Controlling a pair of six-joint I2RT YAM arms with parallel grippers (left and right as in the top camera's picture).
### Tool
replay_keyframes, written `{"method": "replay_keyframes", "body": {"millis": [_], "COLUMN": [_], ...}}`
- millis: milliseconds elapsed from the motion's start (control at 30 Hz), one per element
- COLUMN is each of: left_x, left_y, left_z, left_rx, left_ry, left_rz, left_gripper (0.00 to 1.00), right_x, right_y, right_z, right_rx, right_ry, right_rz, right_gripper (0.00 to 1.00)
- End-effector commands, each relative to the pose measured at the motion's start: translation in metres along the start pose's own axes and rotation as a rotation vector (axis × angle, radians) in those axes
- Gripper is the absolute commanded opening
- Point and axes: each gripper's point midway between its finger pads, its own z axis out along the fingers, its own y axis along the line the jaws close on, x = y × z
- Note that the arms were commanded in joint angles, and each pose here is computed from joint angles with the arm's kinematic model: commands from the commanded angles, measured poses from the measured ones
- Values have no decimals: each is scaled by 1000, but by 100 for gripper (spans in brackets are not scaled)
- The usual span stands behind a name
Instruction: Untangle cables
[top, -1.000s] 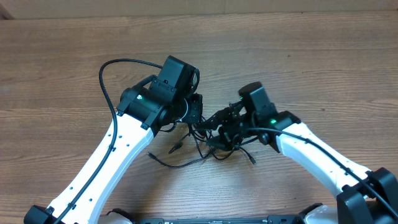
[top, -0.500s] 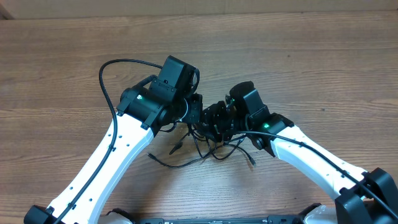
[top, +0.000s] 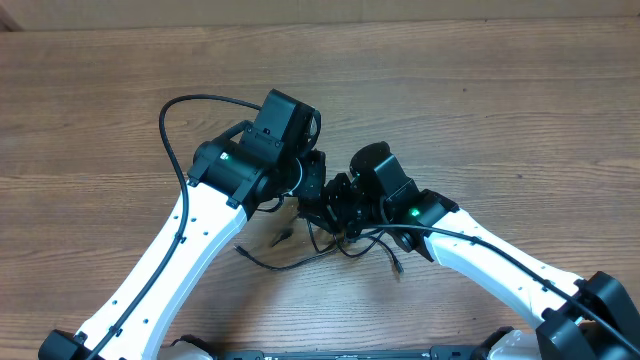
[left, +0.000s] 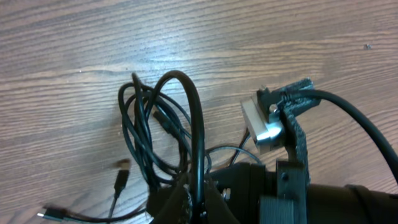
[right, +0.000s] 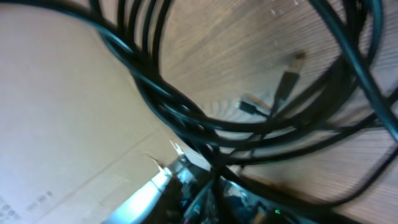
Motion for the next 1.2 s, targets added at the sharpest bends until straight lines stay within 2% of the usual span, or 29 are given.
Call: {"method": "replay_keyframes", "body": {"millis": [0, 133, 233, 400, 567, 700, 867, 1033, 1167], "left_x": [-2, 0, 2, 13, 12, 12, 27, 61, 82], "left_y": [-6, 1, 22, 44, 33, 22, 23, 43, 36], "left_z": [-8, -8, -10, -13, -10, 2, 39, 79, 101], "left_rx": [25, -11, -103, -205, -152, -88, -58, -86, 5], "left_ry": [-20, -18, -14, 27, 26, 21, 32, 81, 126], "left_rz": [-3, -7, -22, -34, -30, -25, -58, -212, -291], "left_gripper": [4, 4, 4, 5, 5, 4, 4, 4, 4], "right_x": [-4, -10, -27, -52, -73, -73, -77, -57, -55], "right_y": [8, 12, 8, 32, 52, 53, 38, 41, 44], "right_z": [-4, -8, -23, -84, -159, -191, -198, -198, -199], "right_rx": [-22, -34, -21, -148, -309, -373, -348, -382, -396], "right_ry": [-40, -55, -90, -123, -181, -166, -170, -55, -47], "right_rz": [-18, -89, -111, -202, -224, -256, -232, -256, -263], "right_gripper": [4, 4, 4, 4, 4, 4, 4, 4, 4]}}
